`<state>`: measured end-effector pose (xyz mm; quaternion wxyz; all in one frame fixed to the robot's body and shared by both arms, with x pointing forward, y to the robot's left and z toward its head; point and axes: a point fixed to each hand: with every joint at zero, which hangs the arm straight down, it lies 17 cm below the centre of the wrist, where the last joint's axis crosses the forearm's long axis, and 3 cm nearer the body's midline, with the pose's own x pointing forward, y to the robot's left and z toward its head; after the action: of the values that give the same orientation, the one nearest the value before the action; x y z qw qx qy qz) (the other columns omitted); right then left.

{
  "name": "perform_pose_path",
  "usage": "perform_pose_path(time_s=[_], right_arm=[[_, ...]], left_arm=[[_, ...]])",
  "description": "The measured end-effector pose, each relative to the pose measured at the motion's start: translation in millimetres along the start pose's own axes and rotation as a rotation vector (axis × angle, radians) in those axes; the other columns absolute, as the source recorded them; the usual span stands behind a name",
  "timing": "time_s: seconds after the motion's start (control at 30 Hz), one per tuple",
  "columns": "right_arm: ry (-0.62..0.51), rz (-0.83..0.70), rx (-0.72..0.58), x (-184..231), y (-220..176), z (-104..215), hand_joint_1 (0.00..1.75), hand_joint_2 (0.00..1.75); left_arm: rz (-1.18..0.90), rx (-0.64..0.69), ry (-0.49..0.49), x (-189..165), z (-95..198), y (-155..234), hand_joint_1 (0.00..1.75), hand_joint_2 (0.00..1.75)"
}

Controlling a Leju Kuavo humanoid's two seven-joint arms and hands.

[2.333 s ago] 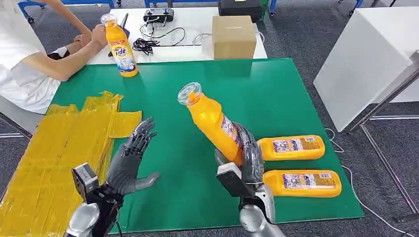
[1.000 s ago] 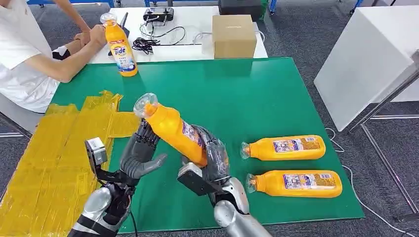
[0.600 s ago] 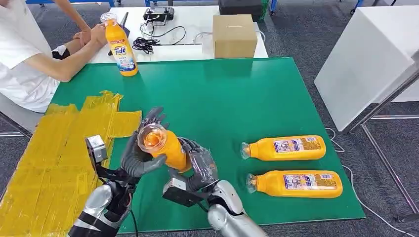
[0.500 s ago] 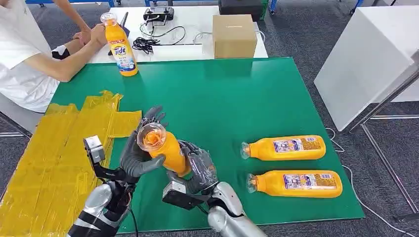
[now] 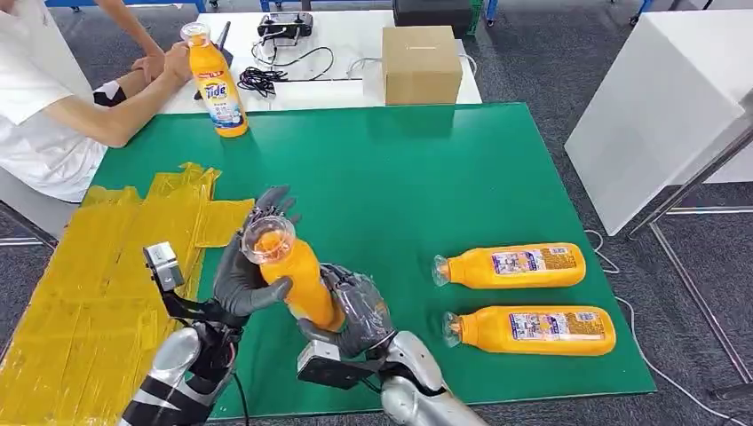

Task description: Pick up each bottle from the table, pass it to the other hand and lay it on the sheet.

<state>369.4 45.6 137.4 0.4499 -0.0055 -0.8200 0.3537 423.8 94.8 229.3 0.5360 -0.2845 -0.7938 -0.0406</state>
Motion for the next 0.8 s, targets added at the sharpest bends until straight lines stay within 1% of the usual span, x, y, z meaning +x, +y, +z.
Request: perform_pose_path(time_s=[0.1,0.33,0.53,0.8], right_arm=[[0.004,0.0,-0.001,0,-1,0,1.75,1.75],[0.0,0.004,0.001,1,-2,2,1.75,1.75],[0.014,-0.004,-0.009,-1,-3,2,1.75,1.75],[0.044,-0.009,-0.081,-1,-15,10,1.75,1.75]], left_arm=[[-0.037,0.02,-0.004,0,-3,1,0.0,1.75],[-0.041,0.02,-0.005,-1,-4,-1,0.0,1.75],[-0.117,0.028,-0.013,-3,-5,-1,0.0,1.75],[-0.214,-0.001,-0.011,-8,-3,-10,0.0,1.75]])
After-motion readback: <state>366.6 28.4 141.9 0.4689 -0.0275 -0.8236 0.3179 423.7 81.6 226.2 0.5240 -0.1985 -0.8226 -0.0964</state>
